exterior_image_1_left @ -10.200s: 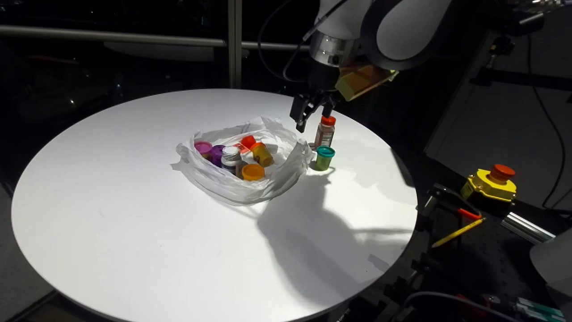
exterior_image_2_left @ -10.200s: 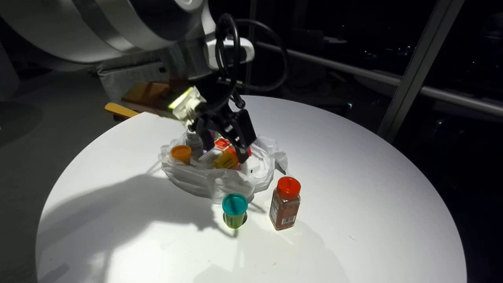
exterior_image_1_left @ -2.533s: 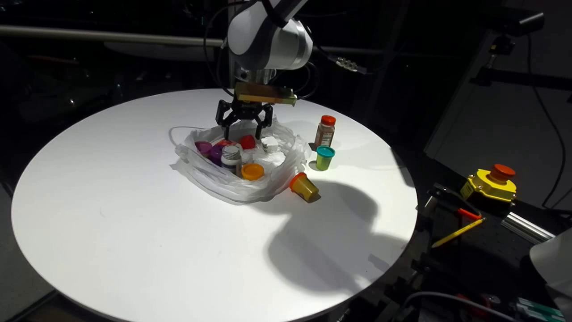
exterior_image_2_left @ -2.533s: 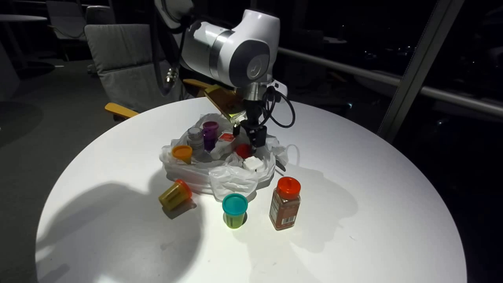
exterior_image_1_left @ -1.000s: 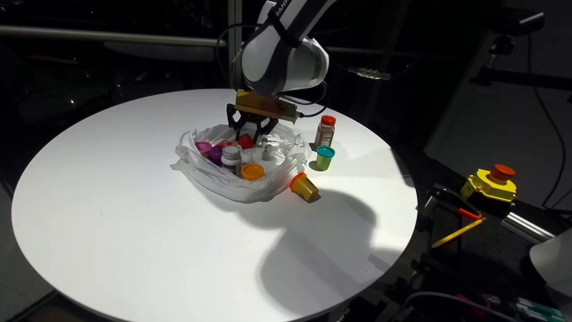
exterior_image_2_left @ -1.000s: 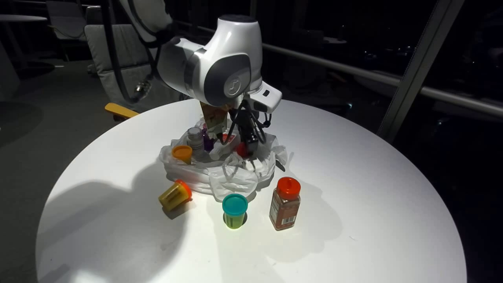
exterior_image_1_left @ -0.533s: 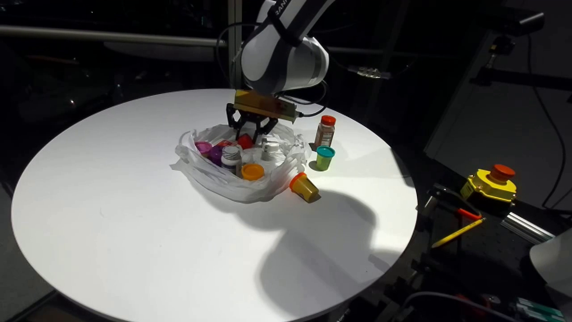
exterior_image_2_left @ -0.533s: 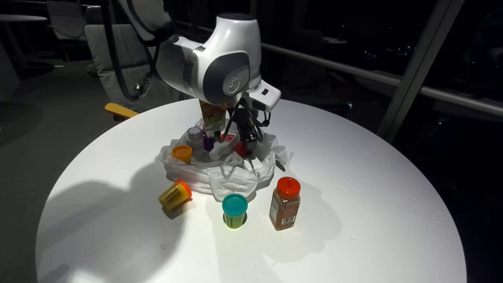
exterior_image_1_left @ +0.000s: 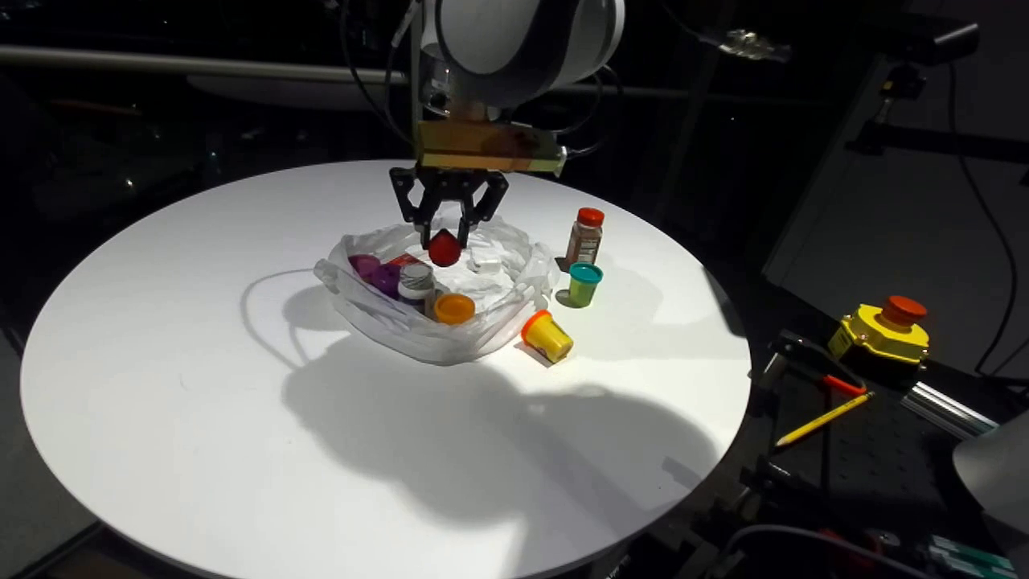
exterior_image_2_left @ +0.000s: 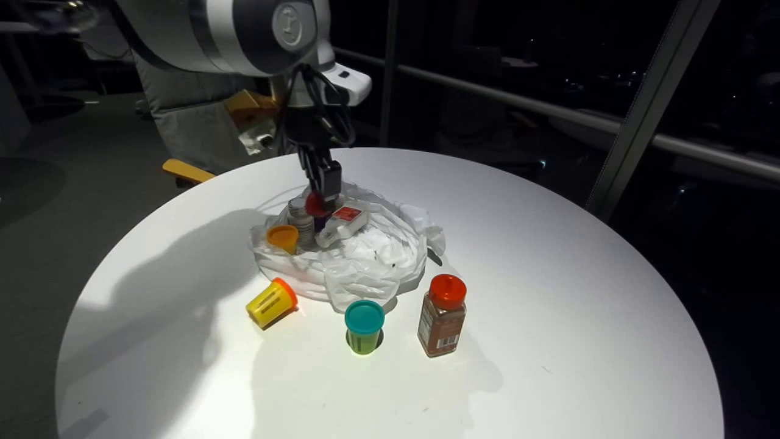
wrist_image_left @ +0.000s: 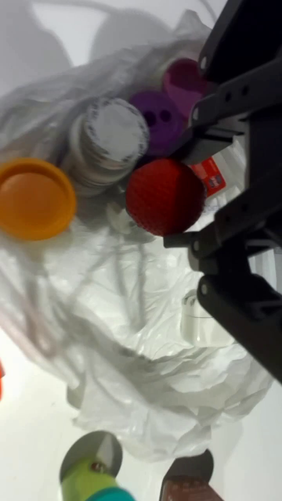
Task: Remove the things from the plastic bag and put them on the table
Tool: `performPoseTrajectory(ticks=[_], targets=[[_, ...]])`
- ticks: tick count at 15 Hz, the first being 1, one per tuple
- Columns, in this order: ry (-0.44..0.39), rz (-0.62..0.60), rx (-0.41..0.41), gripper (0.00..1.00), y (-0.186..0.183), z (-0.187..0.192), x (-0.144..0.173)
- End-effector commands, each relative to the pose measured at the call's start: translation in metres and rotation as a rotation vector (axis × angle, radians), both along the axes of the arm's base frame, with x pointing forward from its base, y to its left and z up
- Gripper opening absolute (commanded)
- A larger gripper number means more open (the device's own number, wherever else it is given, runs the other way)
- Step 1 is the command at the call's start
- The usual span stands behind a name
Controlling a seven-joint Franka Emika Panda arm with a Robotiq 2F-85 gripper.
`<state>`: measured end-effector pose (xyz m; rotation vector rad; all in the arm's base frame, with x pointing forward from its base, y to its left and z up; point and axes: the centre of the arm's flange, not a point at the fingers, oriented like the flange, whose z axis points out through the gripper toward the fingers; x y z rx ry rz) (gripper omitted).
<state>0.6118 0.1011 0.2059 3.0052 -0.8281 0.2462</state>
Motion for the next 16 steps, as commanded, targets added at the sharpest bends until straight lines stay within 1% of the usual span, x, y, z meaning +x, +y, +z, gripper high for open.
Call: performPoseTrajectory(ticks=[1,2,4,5,7,9,13,14,15,16], targets=[[0.09,0.14,-0.025,0.23,0.032,0.021,-0.066],[0.118,0.187,-0.021,0.23,0.039,0.02,-0.081],[0.163,0.286,-0.011,0.23,0.05,0.002,-0.098],[0.172,0.331,0.002,0.23,0.055,-0.009,-0.104],[0.177,0.427,-0.016,0.23,0.059,-0.033,-0.114],[0.166,0.488,-0.05,0.23,0.056,-0.057,-0.118],[0.154,0.549,-0.064,0.23,0.049,-0.08,-0.126],[0.151,0.556,-0.061,0.54,0.048,-0.081,-0.127],[0.134,0.559,-0.06,0.73,0.047,-0.078,-0.125],[0.122,0.561,-0.061,0.81,0.045,-0.07,-0.127]])
